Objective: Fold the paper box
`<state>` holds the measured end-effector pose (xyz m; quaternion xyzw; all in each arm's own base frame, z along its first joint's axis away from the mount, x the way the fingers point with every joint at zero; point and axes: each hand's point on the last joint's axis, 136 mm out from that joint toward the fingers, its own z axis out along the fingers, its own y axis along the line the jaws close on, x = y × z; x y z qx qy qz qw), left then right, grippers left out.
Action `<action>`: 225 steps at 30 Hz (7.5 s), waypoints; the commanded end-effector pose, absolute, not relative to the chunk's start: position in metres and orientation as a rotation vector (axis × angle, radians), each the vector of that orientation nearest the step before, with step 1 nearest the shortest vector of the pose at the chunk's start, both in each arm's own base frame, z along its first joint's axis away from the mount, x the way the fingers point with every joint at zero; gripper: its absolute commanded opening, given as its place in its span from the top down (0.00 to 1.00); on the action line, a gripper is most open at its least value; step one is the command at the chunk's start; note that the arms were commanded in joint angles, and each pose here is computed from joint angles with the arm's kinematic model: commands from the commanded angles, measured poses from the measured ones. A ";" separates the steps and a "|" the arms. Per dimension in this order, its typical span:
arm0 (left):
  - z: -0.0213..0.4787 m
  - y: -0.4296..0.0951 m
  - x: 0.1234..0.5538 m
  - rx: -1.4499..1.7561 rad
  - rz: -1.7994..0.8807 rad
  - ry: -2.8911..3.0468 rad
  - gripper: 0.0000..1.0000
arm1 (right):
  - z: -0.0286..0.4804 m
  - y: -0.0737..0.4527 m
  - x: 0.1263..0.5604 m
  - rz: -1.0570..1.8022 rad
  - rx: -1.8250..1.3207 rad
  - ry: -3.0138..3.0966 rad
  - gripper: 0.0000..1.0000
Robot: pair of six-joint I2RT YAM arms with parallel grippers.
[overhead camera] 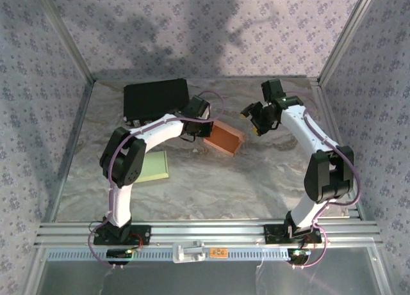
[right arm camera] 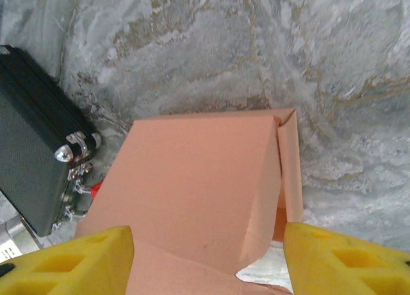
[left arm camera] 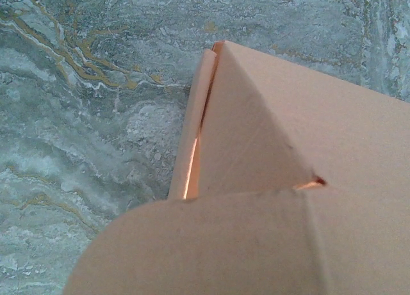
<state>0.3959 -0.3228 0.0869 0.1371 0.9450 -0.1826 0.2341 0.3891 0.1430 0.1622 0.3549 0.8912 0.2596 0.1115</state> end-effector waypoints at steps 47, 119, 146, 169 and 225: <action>0.190 -0.313 0.438 0.079 -0.933 2.780 0.62 | 0.089 0.162 0.370 0.727 1.080 2.839 0.59; 0.045 -0.320 0.365 0.147 -0.916 3.027 0.64 | 0.048 0.154 0.351 0.868 0.419 2.932 0.35; 0.020 -0.277 0.353 -0.066 -0.948 3.011 0.85 | 0.067 0.189 0.368 1.436 0.314 2.645 0.22; 0.007 -0.255 0.353 -0.175 -0.949 3.020 0.87 | 0.085 0.224 0.374 1.618 0.094 2.607 0.31; 0.192 -0.338 0.248 1.539 -0.317 1.700 0.29 | 0.086 0.165 0.291 1.601 1.614 2.907 0.65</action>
